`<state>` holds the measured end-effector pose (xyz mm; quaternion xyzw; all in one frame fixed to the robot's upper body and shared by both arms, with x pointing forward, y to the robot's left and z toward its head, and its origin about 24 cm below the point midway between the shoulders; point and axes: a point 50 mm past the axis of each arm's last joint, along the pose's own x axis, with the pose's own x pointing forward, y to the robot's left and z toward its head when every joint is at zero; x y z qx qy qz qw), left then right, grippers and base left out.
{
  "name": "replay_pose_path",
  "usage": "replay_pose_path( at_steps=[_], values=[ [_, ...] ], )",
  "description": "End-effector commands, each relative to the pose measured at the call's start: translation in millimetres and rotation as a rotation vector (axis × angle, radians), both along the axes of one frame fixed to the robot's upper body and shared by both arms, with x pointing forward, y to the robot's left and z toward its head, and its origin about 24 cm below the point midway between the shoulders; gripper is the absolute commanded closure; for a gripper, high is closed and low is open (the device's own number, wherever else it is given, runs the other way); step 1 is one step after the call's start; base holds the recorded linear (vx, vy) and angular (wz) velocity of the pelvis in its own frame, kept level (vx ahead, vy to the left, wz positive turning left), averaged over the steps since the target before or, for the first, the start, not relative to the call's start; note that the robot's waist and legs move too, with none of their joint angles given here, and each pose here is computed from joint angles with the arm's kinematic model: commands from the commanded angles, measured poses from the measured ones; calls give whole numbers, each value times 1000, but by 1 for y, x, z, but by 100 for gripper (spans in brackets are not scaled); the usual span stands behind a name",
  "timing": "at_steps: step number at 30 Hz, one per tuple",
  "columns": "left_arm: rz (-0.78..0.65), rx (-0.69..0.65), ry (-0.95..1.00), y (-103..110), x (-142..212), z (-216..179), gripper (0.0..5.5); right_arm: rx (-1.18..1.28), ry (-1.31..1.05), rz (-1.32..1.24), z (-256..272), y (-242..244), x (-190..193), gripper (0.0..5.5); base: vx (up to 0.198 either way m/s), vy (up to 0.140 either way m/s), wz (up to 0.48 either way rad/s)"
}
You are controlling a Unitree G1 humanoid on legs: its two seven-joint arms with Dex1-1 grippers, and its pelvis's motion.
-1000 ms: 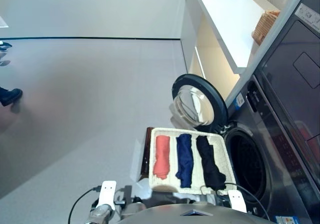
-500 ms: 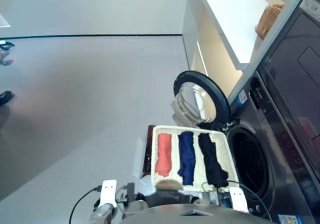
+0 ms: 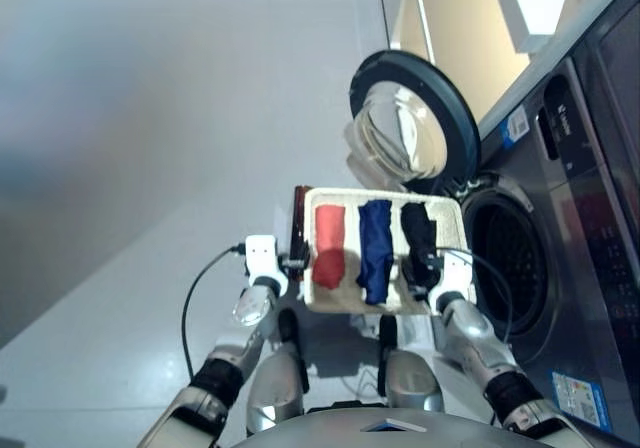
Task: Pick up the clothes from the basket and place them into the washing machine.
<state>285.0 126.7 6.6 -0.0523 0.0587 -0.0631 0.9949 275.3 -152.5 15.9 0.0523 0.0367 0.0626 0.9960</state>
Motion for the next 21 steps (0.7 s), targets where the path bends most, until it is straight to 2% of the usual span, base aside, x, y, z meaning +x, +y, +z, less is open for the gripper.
replay_pose_path(
  at_steps=[1, 4, 10, 17, 21],
  values=[
    [-10, 15, -152, -13, 11, 28, 0, -24, -364, 93, 76, 22, 10, 0, -125, -34, -128],
    [1, 61, -212, -18, 20, 42, 0, -102, -543, 148, 114, 41, 12, 0, -119, -42, -146],
    [7, 98, -347, -31, 32, 75, 0, -60, -820, 290, 177, 92, 3, 0, -110, -46, 7],
    [-3, 199, -522, -50, 45, 114, 0, 25, -958, 442, 214, 140, -9, 0, -81, -10, 56],
    [-18, 256, -599, -57, 49, 129, 0, 39, -995, 496, 224, 153, -13, 0, -13, 0, -2]
  ],
)
